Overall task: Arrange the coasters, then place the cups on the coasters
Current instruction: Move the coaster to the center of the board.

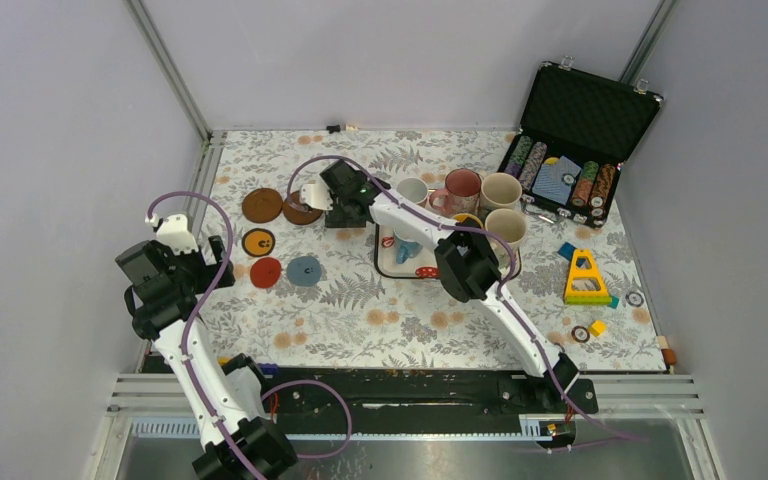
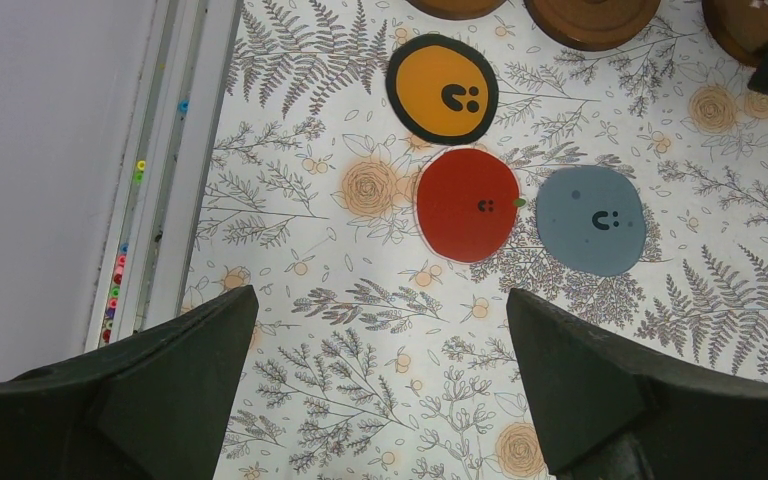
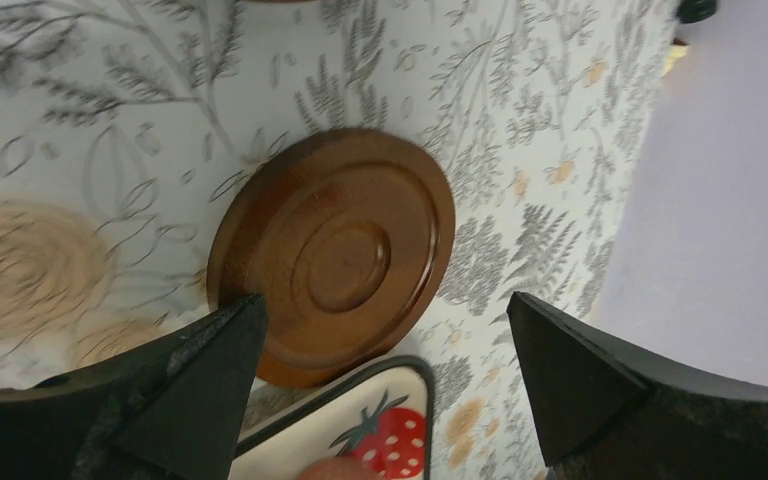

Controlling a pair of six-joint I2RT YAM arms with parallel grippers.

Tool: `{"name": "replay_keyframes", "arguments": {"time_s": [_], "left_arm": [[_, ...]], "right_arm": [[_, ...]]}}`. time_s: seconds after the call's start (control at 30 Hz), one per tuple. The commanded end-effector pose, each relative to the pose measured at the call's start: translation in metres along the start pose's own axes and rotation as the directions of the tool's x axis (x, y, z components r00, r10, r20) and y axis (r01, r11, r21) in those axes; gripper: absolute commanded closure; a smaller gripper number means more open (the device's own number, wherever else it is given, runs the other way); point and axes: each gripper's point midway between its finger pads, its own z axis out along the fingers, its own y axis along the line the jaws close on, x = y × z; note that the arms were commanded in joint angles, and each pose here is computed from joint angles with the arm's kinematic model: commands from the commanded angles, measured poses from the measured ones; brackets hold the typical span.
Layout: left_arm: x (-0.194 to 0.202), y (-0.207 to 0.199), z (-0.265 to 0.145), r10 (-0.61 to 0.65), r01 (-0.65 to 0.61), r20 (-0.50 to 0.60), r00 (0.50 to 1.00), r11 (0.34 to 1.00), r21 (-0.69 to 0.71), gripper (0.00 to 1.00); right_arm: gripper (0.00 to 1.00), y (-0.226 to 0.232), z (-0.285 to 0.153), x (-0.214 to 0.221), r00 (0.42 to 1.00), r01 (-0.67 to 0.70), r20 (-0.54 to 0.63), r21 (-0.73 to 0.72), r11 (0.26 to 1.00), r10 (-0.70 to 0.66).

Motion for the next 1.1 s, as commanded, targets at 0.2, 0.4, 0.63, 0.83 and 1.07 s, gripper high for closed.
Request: {"name": "replay_keyframes", "arguments": {"time_s": [0.2, 0.4, 0.63, 0.83, 1.07], "left_arm": [[-0.013, 0.002, -0.001, 0.013, -0.013, 0.061, 0.998, 1.000, -0.002, 0.01], [-0.014, 0.004, -0.001, 0.007, -0.006, 0.061, 0.998, 1.000, -0.009, 0.01], [-0.013, 0.006, 0.000, 0.001, 0.000, 0.054, 0.999, 1.000, -0.008, 0.02], [-0.013, 0.007, 0.001, -0.003, 0.004, 0.051, 0.999, 1.000, -0.010, 0.02], [-0.012, 0.007, 0.001, -0.005, 0.006, 0.048, 0.999, 1.000, -0.009, 0.02]], "right_arm": [[0.00, -0.029, -0.032, -0.007, 0.992, -0.124, 0.007, 0.102, 0.987, 0.124], [0.00, -0.048, -0.025, -0.004, 0.989, -0.138, -0.028, 0.212, 0.967, 0.148], [0.00, -0.029, 0.005, 0.005, 0.991, -0.108, -0.051, 0.199, 0.974, 0.120], [0.00, -0.015, 0.013, -0.006, 0.991, -0.133, 0.003, 0.140, 0.981, 0.134], [0.00, -0.018, 0.014, -0.023, 0.983, -0.182, 0.062, 0.144, 0.973, 0.175]]}}
